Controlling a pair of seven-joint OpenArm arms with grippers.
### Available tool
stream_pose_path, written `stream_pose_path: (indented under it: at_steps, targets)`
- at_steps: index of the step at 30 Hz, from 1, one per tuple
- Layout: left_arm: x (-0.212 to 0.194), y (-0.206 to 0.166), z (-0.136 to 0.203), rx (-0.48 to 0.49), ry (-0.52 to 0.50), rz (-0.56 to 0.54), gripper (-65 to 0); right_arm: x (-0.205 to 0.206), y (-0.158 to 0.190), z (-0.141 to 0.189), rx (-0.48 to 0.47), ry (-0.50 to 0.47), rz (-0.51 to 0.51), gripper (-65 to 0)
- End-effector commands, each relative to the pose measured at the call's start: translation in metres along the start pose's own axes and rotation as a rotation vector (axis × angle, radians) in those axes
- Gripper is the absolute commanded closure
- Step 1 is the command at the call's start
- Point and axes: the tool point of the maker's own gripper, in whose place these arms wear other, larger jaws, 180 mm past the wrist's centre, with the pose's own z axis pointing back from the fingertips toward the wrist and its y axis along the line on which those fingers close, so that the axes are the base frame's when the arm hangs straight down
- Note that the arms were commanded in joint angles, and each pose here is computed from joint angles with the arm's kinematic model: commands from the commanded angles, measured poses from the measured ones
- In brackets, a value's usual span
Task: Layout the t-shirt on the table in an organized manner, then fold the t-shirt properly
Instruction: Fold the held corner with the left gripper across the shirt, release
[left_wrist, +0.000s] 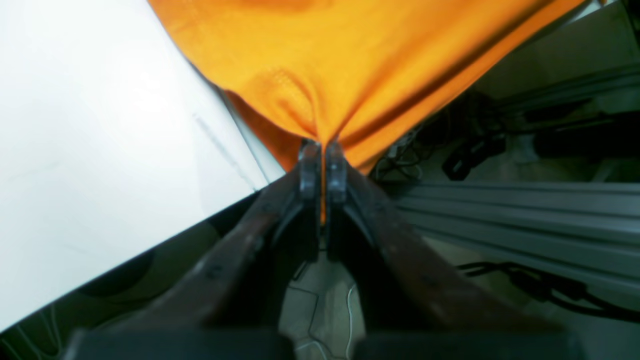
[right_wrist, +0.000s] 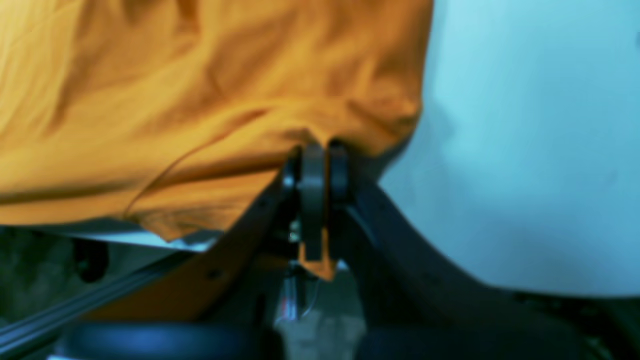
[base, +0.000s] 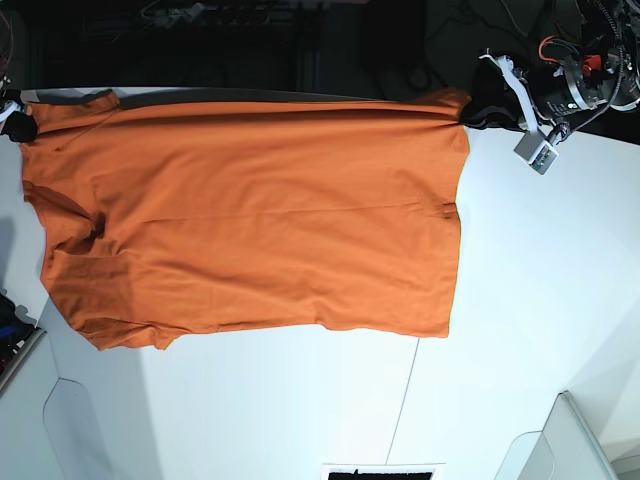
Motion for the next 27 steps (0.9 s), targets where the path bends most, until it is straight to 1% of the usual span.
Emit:
stream_pose_path:
  at_steps: [1, 5, 10, 12, 15, 17, 19, 22, 24, 27]
  targets:
    - [0.009, -0.001, 0.005, -0.002, -0.026, -0.027, 0.0, 0.024, 0.000, 0.011, -0.005, -0.059, 0.048, 0.0]
    - [0.021, 0.003, 0.006, 0.009, -0.076, -0.042, 0.0, 0.042, 0.013, 0.017, 0.001, -0.112, 0.107, 0.0]
    - [0.037, 0.017, 0.004, 0.044, -0.115, -0.060, 0.0, 0.071, 0.017, 0.016, 0.003, -0.184, 0.122, 0.0]
    - [0.041, 0.027, 0.000, 0.056, -0.134, -0.049, 0.0, 0.083, 0.017, 0.014, 0.009, -0.216, 0.112, 0.0]
    - [0.045, 0.045, -0.013, 0.071, -0.135, -0.025, 0.0, 0.100, 0.015, 0.009, 0.019, -0.260, 0.084, 0.0]
    - [0.053, 0.052, -0.024, 0.060, -0.139, -0.019, 0.0, 0.111, 0.014, 0.002, 0.036, -0.278, 0.057, 0.0]
    - [0.061, 0.056, -0.035, 0.050, -0.132, -0.027, 0.0, 0.119, 0.014, -0.008, 0.050, -0.278, 0.038, 0.0]
    - [0.066, 0.066, -0.050, 0.073, -0.104, -0.057, 0.0, 0.124, 0.022, -0.025, 0.085, -0.259, 0.034, 0.0]
    - [0.067, 0.072, -0.057, 0.075, -0.098, -0.053, 0.0, 0.129, 0.031, -0.035, 0.102, -0.249, 0.056, 0.0]
    - [0.061, 0.080, -0.068, 0.071, -0.063, -0.029, 0.0, 0.129, 0.039, -0.052, 0.087, -0.196, 0.111, 0.0]
